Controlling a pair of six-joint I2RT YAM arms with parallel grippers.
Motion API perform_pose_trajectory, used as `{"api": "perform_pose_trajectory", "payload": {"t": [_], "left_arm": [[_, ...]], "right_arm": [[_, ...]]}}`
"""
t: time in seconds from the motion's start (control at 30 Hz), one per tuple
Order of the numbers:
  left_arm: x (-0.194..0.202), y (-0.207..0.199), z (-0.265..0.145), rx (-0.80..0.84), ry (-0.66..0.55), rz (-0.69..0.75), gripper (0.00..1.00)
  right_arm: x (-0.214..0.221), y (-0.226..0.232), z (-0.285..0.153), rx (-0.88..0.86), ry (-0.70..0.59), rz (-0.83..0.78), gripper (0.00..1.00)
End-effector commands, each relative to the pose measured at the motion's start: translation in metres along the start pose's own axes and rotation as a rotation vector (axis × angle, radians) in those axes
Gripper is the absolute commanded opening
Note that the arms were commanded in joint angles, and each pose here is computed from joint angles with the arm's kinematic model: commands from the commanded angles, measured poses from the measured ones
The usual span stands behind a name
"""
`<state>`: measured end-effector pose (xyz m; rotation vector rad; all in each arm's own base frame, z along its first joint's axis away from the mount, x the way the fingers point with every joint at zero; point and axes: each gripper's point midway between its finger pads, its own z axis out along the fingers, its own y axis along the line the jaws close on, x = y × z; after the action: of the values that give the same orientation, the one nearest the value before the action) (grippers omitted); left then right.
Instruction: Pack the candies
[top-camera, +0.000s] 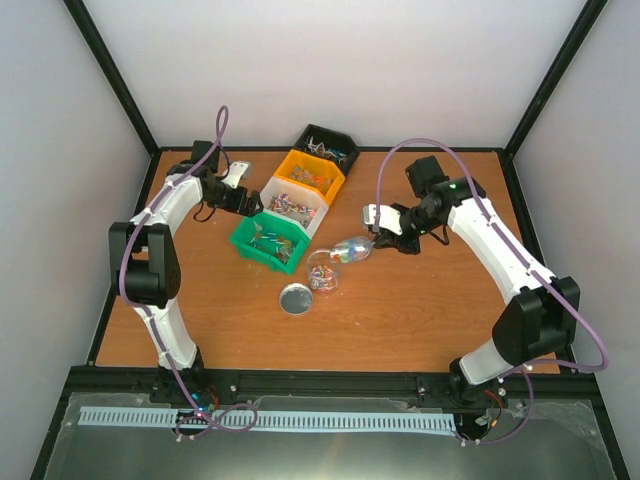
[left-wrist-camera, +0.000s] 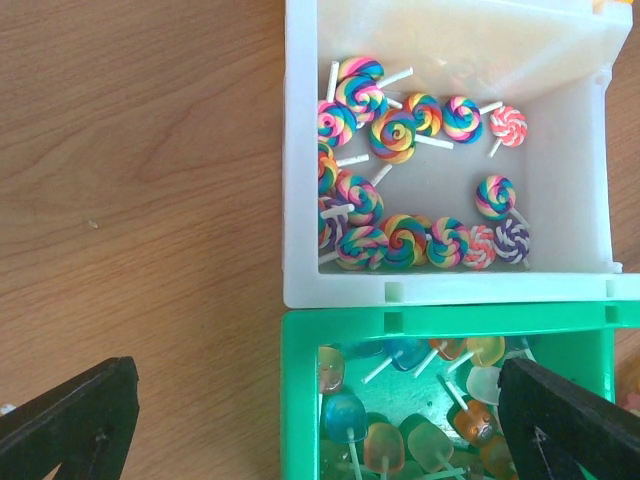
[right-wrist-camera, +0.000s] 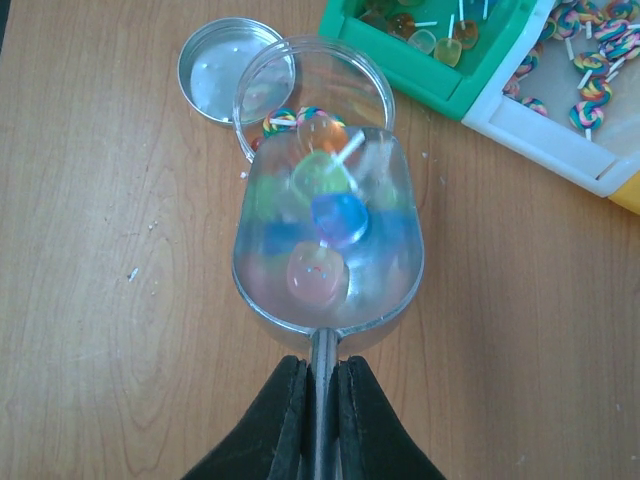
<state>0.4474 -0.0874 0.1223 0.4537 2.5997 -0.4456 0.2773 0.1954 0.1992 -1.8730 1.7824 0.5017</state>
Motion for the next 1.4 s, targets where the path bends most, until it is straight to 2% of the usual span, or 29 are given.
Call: {"api": "perform_pose_trajectory", "payload": {"t": [0.0, 0.37, 0.7, 0.93, 1.37], "left_arm": [[-0.004, 0.005, 0.005, 0.002, -0.019, -0.025, 1.0], [0.001, 0.006, 0.01, 0.003, -0.017, -0.032, 1.0], [0.002, 0.007, 0.013, 0.0, -0.012, -0.031, 1.0], [0.0, 0.007, 0.012, 0.001, -0.011, -0.021, 1.0], [-0.02, 0.01, -0.004, -0.034, -0.042, -0.003, 1.0]], "right_arm": [[-0.004, -0.001, -0.004, -0.006, 0.037, -0.035, 0.03], [-0.005, 0.002, -0.004, -0.029, 0.076, -0.059, 0.03], [-0.015, 0.0, -0.009, -0.026, 0.063, -0.081, 0.03], [-0.037, -0.011, -0.018, 0.012, -0.011, -0.065, 0.03], [-0.083, -0.061, -0.032, 0.189, -0.201, 0.015, 0.03]]}}
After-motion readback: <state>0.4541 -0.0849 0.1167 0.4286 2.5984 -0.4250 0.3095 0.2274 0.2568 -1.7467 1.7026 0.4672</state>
